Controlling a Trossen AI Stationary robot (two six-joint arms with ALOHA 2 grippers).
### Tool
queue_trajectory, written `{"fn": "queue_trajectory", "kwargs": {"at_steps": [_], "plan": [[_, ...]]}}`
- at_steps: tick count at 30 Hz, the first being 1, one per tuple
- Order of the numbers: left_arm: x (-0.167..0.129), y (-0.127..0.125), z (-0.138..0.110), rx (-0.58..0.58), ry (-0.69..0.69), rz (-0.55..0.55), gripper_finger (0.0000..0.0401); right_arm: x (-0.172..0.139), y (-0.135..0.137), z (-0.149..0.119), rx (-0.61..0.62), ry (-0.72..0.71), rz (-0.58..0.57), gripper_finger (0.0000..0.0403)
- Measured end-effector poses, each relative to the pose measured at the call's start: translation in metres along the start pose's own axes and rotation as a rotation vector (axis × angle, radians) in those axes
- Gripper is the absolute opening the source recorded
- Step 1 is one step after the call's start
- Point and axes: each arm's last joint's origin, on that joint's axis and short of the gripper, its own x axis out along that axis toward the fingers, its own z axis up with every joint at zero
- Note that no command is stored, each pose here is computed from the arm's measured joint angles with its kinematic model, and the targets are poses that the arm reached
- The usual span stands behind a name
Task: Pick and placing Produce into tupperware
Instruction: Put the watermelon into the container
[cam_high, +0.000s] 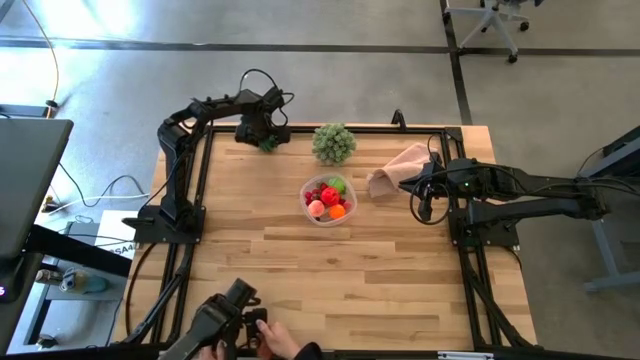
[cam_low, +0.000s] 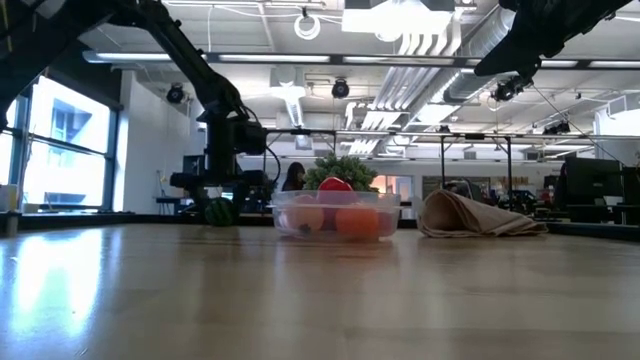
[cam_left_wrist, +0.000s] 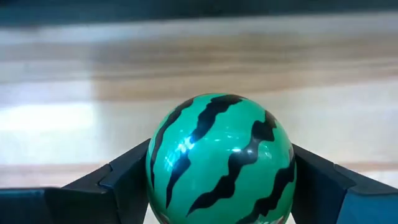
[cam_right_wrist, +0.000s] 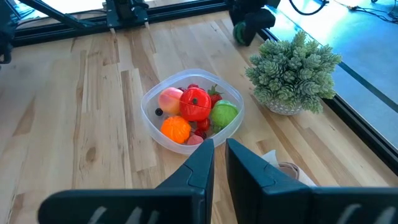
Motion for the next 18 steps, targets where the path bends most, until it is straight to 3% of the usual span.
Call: {"fn": "queue_trajectory", "kwargs": {"at_steps": [8, 14, 18], "plan": [[-0.010, -0.015, -0.023, 0.066, 0.042, 0.035, 0.0310, 0.000, 0.000, 0.000, 0.000, -0.001, 0.000, 0.0030], [-0.032, -0.033, -0.044, 0.093, 0.001, 0.005, 0.0279, 0.000, 0.000, 0.000, 0.000, 0.000, 0.000, 0.0030], [-0.053, -0.043, -0.062, 0.123, -0.042, -0.017, 0.0279, 0.000, 0.000, 0.000, 0.000, 0.000, 0.000, 0.0030]]}}
